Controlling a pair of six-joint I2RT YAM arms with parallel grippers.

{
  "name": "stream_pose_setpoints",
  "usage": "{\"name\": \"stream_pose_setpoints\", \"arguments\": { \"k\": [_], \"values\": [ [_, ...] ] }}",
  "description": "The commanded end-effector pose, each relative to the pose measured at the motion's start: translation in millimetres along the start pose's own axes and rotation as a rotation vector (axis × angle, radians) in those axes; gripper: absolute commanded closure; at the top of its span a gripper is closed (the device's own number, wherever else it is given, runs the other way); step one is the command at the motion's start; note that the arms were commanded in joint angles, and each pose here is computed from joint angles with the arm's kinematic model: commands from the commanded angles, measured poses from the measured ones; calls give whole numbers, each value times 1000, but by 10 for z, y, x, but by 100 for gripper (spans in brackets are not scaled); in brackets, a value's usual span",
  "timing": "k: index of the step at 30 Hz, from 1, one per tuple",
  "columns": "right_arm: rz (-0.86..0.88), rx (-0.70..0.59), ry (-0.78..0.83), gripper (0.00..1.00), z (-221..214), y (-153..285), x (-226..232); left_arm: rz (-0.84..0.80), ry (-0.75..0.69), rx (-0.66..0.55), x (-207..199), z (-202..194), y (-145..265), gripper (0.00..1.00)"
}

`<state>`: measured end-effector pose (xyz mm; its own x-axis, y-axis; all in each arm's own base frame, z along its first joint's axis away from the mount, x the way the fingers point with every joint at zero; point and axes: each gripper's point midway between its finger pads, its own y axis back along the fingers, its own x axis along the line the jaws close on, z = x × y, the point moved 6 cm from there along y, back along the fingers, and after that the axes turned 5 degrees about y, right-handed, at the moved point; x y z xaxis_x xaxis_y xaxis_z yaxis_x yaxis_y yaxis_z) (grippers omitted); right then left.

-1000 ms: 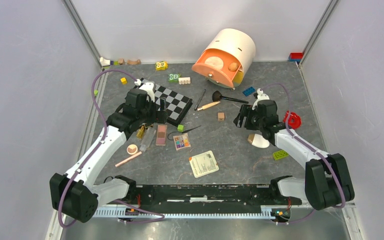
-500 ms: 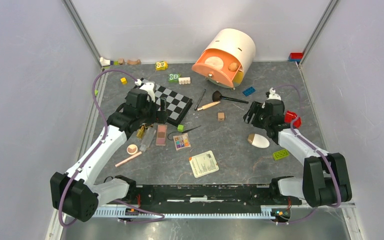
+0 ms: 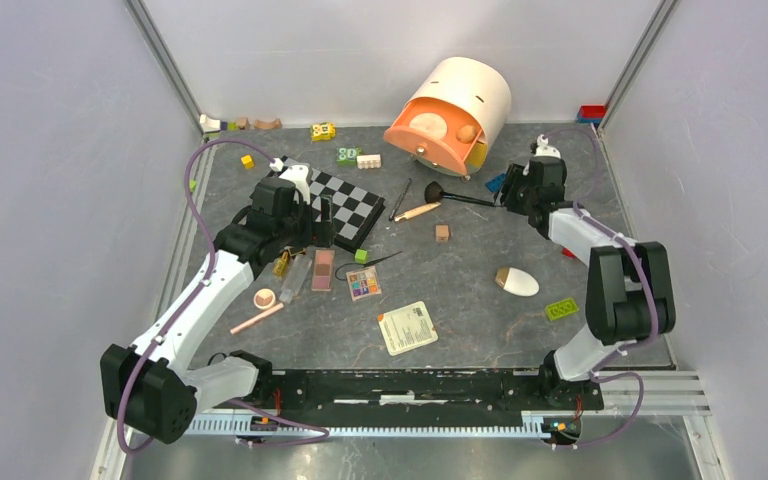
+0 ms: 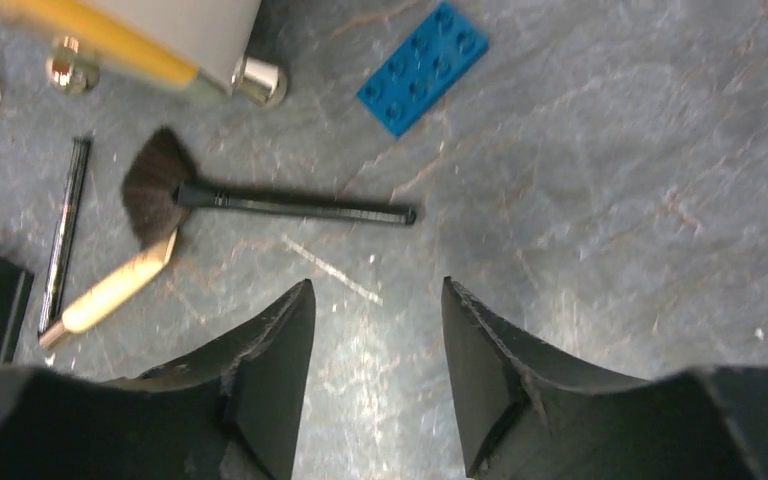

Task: Organize the makeup
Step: Pick up the makeup brush from the center of the board.

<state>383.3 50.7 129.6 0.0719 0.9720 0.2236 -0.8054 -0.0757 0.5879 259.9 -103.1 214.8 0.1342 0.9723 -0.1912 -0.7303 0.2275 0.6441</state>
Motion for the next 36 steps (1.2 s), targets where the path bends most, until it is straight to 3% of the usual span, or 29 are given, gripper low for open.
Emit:
{"name": "stream_pose_setpoints", "arguments": {
  "k": [1, 6, 13, 25, 36],
  "values": [
    [62, -60, 2, 47, 326, -229, 83, -1, -16, -22, 12, 41, -11, 0],
    [199, -25, -2, 60, 378, -545, 258, -3, -18, -23, 9, 42, -7, 0],
    [235, 5, -55, 62, 258, -838, 289, 4, -18, -26, 18, 42, -5, 0],
    [244, 42, 18, 61, 192, -1157, 265, 3, -19, -14, 15, 29, -33, 0],
    [262, 117, 88, 55, -120, -1050, 313, 5, -20, -10, 19, 27, -46, 0]
  ]
}}
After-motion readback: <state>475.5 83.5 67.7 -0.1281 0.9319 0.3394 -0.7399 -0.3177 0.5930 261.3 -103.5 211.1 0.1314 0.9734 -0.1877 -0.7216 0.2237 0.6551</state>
